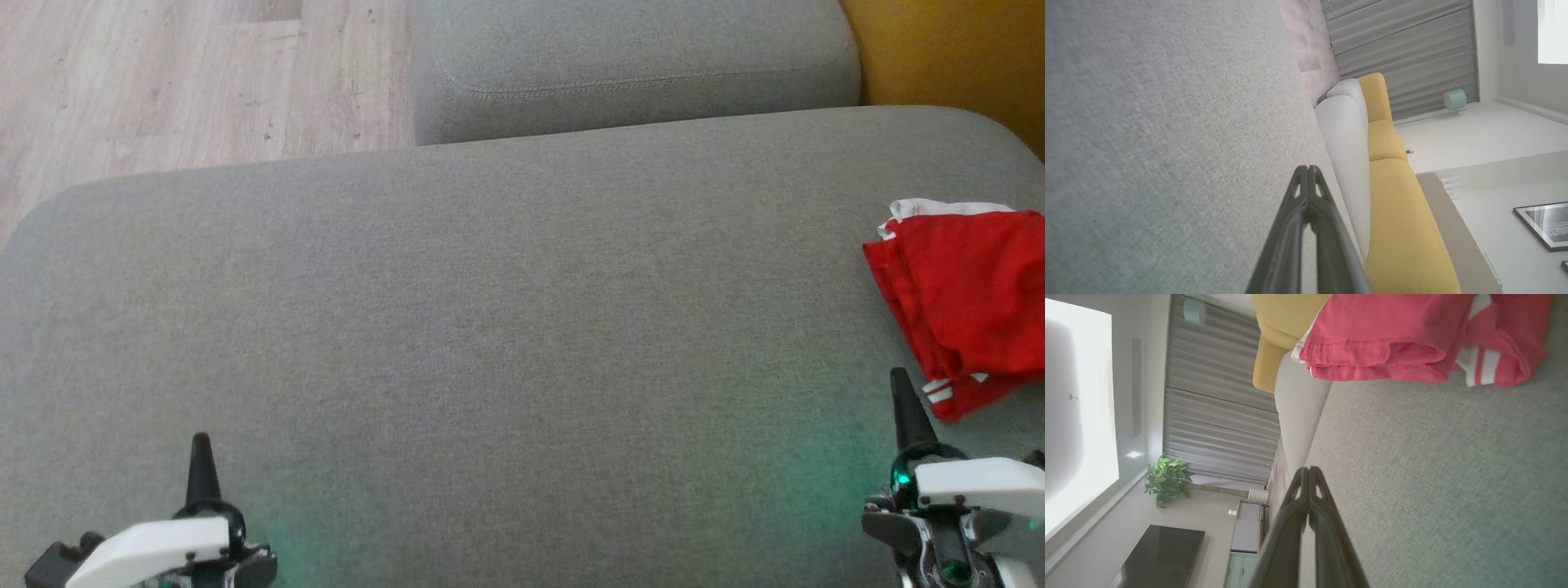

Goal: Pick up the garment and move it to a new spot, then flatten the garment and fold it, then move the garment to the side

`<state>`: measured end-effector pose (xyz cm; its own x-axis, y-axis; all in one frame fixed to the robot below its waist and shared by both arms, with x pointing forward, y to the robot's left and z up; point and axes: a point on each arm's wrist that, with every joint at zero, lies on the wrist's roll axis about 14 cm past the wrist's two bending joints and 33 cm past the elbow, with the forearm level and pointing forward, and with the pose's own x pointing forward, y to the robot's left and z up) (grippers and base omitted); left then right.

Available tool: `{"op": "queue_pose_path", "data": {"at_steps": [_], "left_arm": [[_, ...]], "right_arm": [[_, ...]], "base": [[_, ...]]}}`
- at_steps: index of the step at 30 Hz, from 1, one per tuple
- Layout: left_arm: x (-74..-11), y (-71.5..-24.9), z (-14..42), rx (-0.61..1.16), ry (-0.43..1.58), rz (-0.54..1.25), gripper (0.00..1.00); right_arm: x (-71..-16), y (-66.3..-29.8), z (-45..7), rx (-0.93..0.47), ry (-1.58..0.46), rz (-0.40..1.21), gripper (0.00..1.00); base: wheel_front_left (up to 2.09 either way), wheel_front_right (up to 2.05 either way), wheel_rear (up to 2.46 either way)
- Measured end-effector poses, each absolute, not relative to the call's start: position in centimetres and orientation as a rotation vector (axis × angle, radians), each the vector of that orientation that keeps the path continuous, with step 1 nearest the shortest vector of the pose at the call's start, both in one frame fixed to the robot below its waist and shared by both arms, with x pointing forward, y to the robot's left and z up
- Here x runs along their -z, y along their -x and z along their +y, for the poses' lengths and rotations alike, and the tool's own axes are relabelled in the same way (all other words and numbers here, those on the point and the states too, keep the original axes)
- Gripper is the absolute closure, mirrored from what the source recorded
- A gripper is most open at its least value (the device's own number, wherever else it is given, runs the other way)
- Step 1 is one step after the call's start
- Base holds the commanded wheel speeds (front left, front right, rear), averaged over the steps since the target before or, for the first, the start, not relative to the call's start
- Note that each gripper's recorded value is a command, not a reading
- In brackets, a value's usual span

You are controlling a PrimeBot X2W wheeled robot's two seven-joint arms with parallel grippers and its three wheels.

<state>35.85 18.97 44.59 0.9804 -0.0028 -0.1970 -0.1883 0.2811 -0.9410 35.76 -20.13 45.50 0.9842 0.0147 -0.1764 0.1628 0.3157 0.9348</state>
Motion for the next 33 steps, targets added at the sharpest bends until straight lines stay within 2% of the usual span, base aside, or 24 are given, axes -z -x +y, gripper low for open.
{"op": "queue_pose_path", "data": {"at_steps": [27, 33], "left_arm": [[-47.1, -37.1, 18.9, -0.066, 1.560, 0.111, 1.00], [-47.6, -37.5, 18.8, -0.056, 1.568, 0.099, 1.00]], "right_arm": [[-47.5, -37.3, -20.8, 0.097, -1.563, 0.053, 1.00], [-47.6, -37.3, -20.8, 0.097, -1.572, 0.049, 1.00]], "base": [[0.00, 0.00, 0.00], [0.00, 0.00, 0.00]]}}
